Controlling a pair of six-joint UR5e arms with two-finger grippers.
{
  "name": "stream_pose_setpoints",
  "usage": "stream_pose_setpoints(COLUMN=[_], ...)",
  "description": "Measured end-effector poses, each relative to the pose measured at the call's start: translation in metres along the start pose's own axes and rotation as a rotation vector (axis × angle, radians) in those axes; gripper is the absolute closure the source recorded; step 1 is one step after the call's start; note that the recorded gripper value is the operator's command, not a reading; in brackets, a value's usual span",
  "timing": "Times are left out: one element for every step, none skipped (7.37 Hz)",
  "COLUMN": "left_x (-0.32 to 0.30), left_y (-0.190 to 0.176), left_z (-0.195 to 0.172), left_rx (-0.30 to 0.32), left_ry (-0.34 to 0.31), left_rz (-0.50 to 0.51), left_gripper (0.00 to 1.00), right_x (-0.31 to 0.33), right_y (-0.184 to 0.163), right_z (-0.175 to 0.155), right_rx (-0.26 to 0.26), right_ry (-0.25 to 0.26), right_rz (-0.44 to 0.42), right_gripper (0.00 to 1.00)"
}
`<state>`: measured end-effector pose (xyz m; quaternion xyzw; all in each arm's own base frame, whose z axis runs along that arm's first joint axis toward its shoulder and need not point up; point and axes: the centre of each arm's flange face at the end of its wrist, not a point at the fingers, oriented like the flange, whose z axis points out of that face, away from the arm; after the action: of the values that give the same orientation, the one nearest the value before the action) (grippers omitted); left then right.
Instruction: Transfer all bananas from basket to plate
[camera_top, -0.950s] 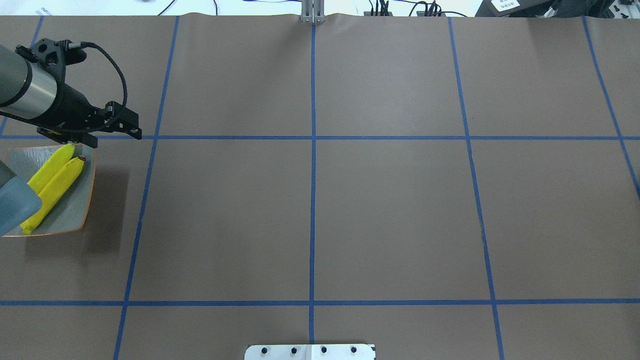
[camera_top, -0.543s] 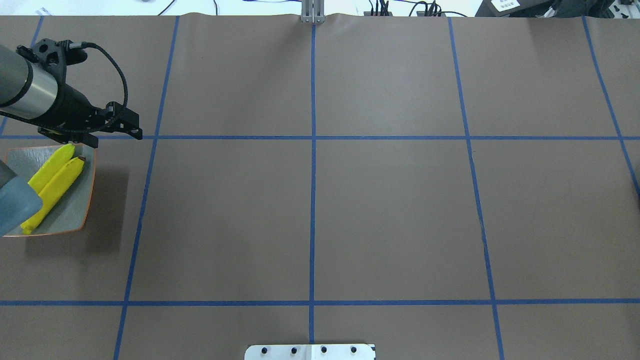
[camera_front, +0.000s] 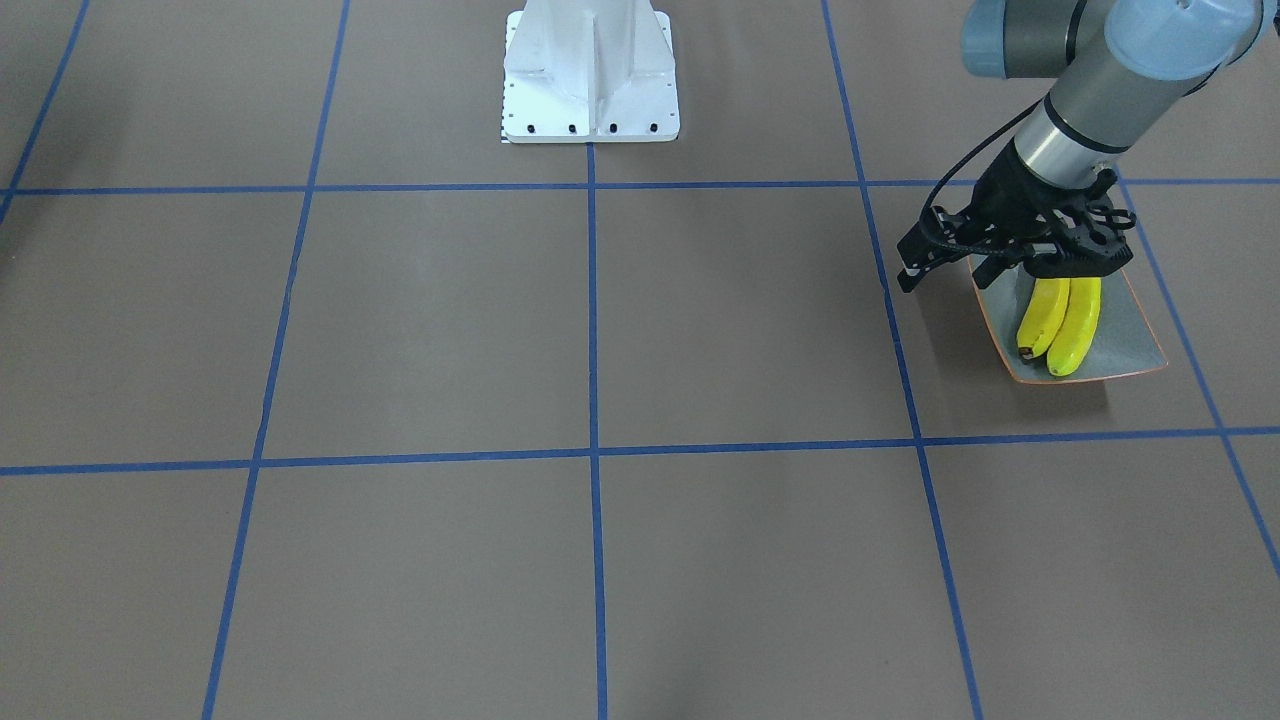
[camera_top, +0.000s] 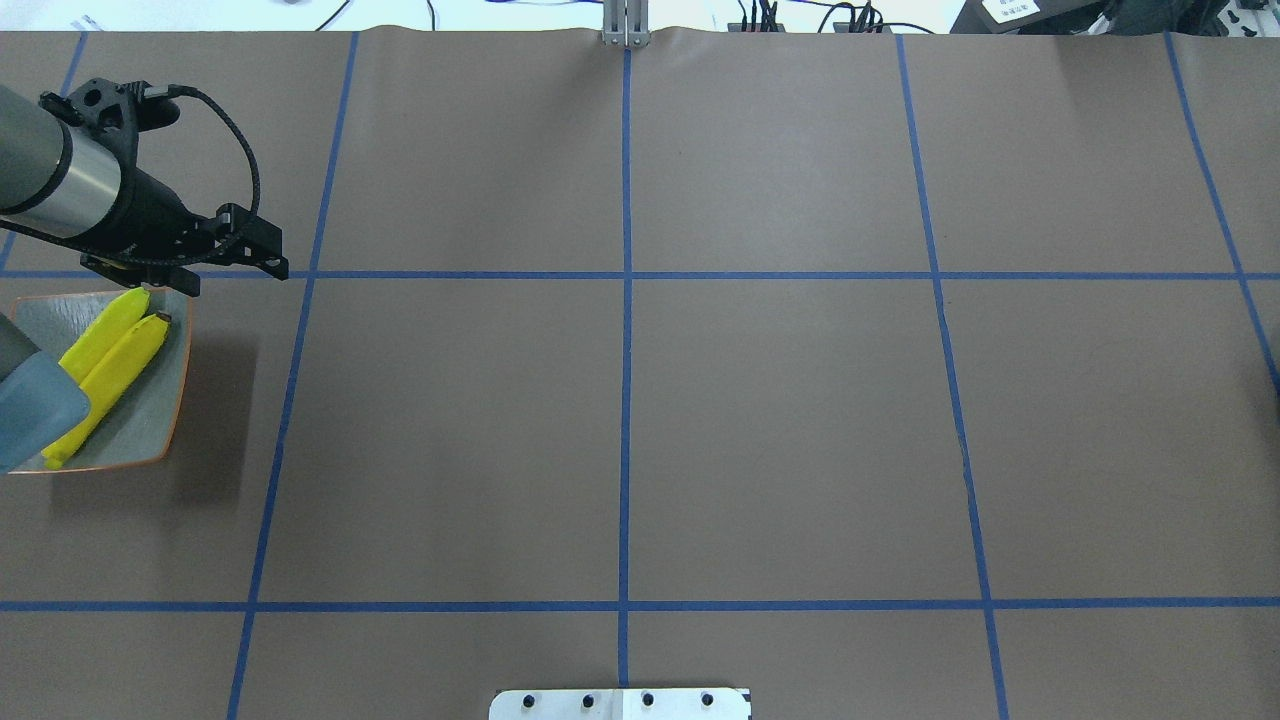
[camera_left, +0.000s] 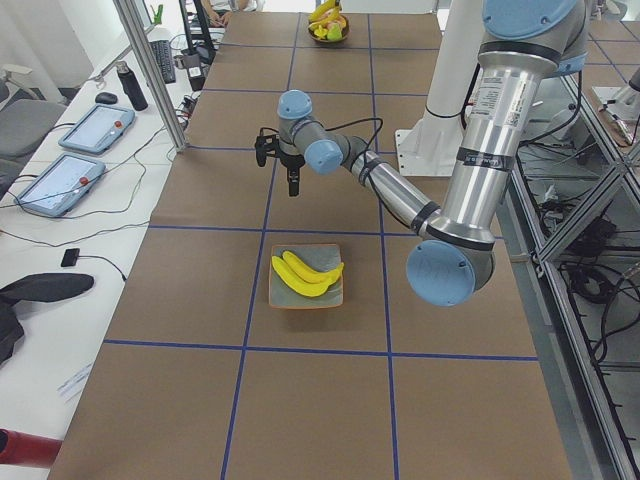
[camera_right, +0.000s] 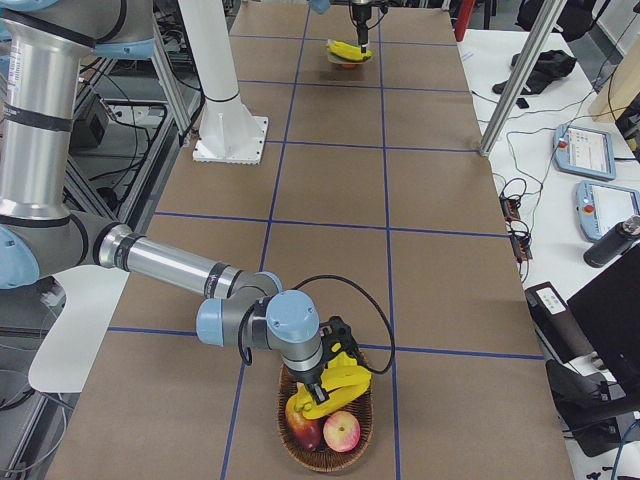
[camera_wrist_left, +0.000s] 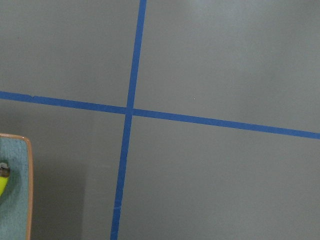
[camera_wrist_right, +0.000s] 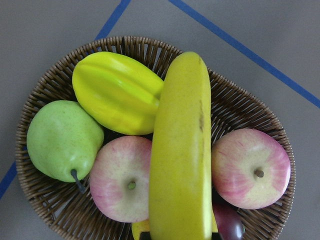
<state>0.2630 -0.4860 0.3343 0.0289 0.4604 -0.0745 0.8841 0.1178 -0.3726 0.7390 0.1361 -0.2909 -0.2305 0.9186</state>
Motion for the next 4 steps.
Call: stream_pose_setpoints(left_x=[0.002, 0.006, 0.009, 0.013], left_y=[0.000, -0.001, -0.002, -0.003], left_z=[0.000, -0.001, -0.002, -0.003], left_rx=[-0.001, 0.000, 0.000, 0.002], left_ry=[0.004, 0.010, 0.016, 0.022], left_rz=[-0.001, 0.001, 0.002, 0.003], left_gripper=[0.00, 0.00, 0.00, 0.00], right_x=[-0.002, -0.007, -0.014, -0.024], right_y=[-0.009, -0.023, -0.041, -0.067], right_z=[-0.010, -0.021, -0.030, -0.037], right_rx=[0.019, 0.054, 0.095, 0.130], right_ry=[0.001, -0.020, -0.065, -0.127], right_rz=[0.025, 0.073, 0.133, 0.197], right_gripper=[1.00, 1.00, 1.00, 1.00])
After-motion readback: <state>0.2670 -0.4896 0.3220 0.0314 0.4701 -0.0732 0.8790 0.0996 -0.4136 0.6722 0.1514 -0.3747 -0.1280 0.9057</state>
